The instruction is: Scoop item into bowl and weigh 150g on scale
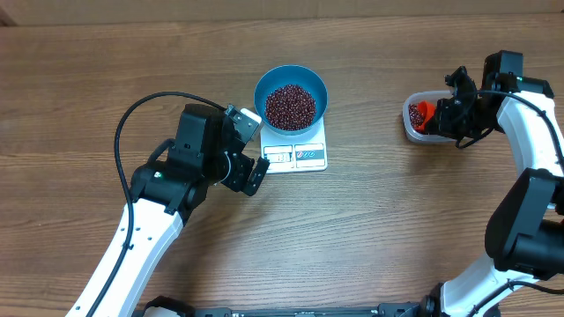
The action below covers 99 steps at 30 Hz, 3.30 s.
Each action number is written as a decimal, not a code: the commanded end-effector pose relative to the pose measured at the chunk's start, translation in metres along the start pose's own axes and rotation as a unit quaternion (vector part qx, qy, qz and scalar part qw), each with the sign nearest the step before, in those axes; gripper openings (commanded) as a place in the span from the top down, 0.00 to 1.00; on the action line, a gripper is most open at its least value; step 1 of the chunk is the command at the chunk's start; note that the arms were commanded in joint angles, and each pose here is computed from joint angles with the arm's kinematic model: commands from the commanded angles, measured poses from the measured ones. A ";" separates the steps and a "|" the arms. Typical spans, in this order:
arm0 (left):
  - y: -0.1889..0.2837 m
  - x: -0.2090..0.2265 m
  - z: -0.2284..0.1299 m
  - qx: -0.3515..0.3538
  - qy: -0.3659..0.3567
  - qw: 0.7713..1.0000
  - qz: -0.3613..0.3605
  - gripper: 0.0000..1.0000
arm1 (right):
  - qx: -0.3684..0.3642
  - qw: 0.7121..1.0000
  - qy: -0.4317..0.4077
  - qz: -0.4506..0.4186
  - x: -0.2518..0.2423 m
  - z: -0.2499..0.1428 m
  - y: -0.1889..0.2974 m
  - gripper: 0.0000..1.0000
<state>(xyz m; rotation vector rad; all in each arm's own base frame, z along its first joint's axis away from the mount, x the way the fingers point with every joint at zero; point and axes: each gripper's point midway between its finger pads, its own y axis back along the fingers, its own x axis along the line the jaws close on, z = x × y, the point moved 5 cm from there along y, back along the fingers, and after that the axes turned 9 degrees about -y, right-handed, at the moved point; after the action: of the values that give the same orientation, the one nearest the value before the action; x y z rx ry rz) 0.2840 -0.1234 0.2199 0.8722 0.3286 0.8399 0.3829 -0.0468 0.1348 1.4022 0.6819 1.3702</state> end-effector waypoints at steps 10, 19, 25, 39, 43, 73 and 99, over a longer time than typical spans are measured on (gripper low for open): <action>0.002 0.000 0.000 -0.004 -0.008 1.000 -0.003 0.00 | -0.023 0.998 -0.006 -0.060 -0.012 0.008 0.024 0.96; 0.002 0.000 0.000 -0.005 -0.008 1.000 -0.003 0.00 | -0.032 0.991 -0.016 -0.129 -0.025 0.013 0.034 0.96; 0.002 0.000 0.000 -0.004 -0.008 1.000 -0.003 0.00 | -0.020 0.992 -0.011 -0.122 -0.022 0.007 0.022 0.96; 0.002 0.000 0.000 -0.004 -0.008 1.000 -0.003 0.00 | -0.005 0.999 -0.001 -0.045 0.003 0.000 0.011 0.96; 0.002 0.000 0.000 -0.004 -0.008 1.000 -0.003 0.00 | -0.004 1.000 -0.001 -0.018 0.010 0.000 0.010 0.96; 0.002 0.000 0.000 -0.005 -0.008 1.000 -0.003 0.00 | -0.025 0.995 0.003 -0.100 -0.004 0.007 0.004 0.96; 0.002 0.000 0.000 -0.005 -0.008 1.000 -0.003 0.00 | -0.010 0.992 -0.082 0.097 -0.017 -0.003 0.010 0.96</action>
<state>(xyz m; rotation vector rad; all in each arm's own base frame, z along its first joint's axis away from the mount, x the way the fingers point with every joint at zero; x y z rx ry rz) 0.2840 -0.1233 0.2198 0.8725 0.3288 0.8398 0.3749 -0.0573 0.1277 1.5119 0.5649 1.3320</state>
